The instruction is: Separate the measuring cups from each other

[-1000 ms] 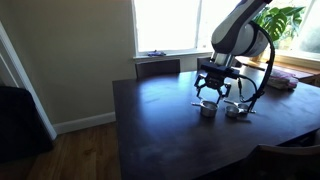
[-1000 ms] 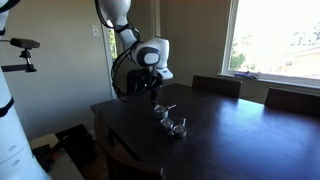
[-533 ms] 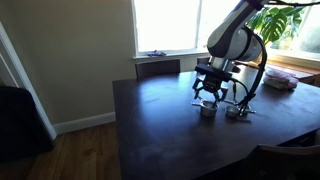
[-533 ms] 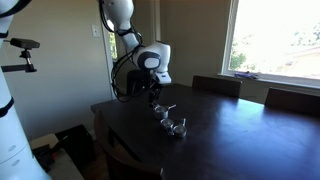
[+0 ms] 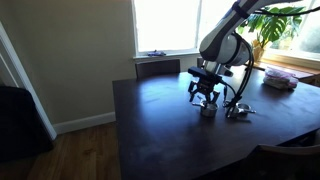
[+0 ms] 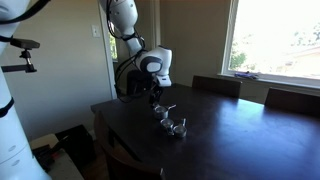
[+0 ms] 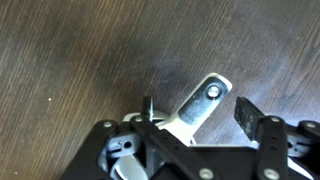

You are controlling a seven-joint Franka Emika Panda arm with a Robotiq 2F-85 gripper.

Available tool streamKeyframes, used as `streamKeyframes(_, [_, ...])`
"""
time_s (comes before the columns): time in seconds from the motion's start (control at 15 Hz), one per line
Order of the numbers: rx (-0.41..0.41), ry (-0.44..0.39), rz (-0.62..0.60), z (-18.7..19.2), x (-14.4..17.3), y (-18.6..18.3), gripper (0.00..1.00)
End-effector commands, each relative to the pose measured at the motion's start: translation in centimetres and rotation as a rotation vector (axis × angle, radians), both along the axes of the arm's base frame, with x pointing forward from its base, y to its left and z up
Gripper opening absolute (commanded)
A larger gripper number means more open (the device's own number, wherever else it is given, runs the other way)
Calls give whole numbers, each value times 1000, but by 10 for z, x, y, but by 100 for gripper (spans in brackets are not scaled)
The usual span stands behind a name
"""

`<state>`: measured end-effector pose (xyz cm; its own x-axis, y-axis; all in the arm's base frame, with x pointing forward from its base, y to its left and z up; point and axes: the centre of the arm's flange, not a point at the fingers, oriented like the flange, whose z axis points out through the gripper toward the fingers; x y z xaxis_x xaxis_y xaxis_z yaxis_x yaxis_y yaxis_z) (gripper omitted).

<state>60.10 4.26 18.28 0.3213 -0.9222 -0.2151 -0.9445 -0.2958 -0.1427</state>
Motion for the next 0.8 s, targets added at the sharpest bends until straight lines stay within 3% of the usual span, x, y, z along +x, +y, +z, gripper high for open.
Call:
streamKeyframes(0.0, [8, -15, -42, -1, 7, 7, 54])
streamKeyframes(0.47, [8, -13, -37, -3, 8, 9, 7])
streamKeyframes(0.73, [-4, -18, -7, 3, -5, 10, 13])
